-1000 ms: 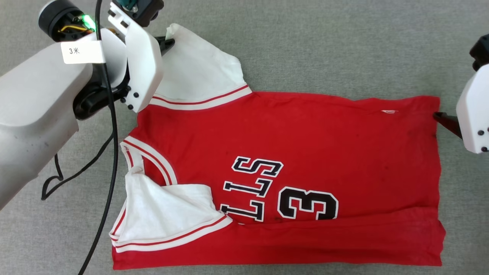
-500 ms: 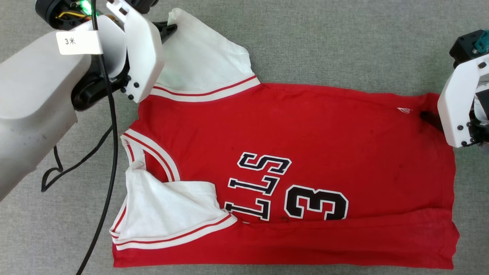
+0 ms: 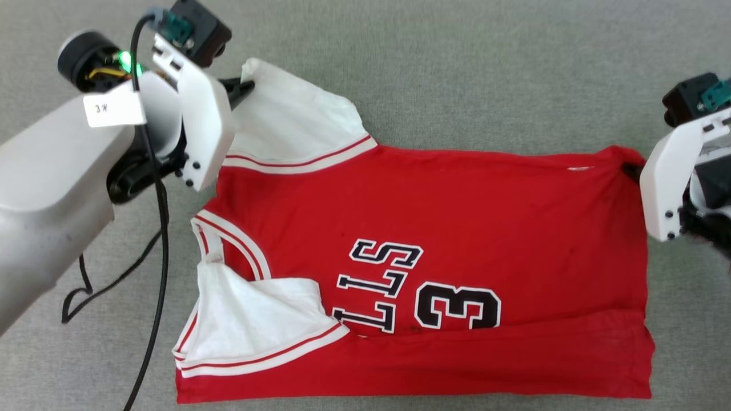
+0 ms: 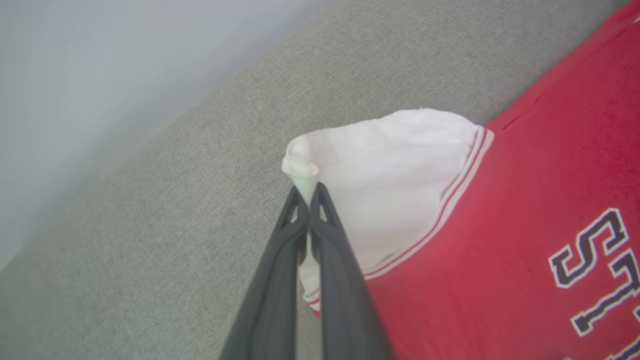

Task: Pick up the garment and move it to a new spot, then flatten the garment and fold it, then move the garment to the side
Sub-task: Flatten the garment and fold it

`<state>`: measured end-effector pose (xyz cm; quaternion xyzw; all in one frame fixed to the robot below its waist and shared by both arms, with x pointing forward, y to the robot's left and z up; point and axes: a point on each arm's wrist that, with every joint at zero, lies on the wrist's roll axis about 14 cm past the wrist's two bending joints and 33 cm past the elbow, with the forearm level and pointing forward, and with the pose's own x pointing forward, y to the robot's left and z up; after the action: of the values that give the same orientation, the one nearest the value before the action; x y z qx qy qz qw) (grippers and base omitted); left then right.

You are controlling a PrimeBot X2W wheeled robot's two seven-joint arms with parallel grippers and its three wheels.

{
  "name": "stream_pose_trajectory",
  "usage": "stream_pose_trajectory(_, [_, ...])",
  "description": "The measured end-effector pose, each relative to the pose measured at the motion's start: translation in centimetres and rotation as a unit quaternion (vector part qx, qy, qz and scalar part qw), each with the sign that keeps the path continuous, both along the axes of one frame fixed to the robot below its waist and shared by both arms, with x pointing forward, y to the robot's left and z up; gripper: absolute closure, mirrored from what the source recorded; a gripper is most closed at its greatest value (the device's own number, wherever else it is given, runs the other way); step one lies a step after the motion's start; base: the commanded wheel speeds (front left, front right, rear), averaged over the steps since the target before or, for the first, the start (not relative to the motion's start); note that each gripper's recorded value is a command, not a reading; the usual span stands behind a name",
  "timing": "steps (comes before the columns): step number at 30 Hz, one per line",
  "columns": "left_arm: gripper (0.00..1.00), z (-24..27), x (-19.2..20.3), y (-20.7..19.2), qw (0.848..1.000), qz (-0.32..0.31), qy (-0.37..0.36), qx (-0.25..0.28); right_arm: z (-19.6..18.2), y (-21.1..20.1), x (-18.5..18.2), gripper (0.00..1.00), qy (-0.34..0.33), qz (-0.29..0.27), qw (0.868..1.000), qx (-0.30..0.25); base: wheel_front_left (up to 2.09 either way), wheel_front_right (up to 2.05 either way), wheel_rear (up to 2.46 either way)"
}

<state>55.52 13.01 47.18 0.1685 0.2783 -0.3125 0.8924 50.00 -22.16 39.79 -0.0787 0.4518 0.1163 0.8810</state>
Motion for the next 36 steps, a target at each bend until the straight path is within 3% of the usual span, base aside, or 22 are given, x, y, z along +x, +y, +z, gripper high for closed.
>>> stream_pose_trajectory(9, [1.00,2.9,-4.1,1.0,1.000,0.002,-0.026,-0.018,3.5,-0.2,-2.8,1.00,-0.093,0.002,0.995,0.027,0.00,0.00,0.00])
stream_pose_trajectory(19, [1.00,2.5,-11.0,2.3,0.999,0.018,-0.015,-0.032,4.4,-0.3,-7.9,1.00,-0.113,-0.006,0.992,0.053,0.00,0.00,0.00])
stream_pose_trajectory(25, [1.00,-0.8,-16.9,3.6,0.997,0.049,0.038,-0.041,2.7,0.2,-12.2,1.00,-0.089,-0.014,0.993,0.078,0.00,0.00,0.00])
stream_pose_trajectory(36, [1.00,-7.4,-22.2,4.7,0.985,0.093,0.143,-0.042,-1.5,0.7,-16.2,1.00,-0.018,-0.029,0.995,0.094,0.00,0.00,0.00])
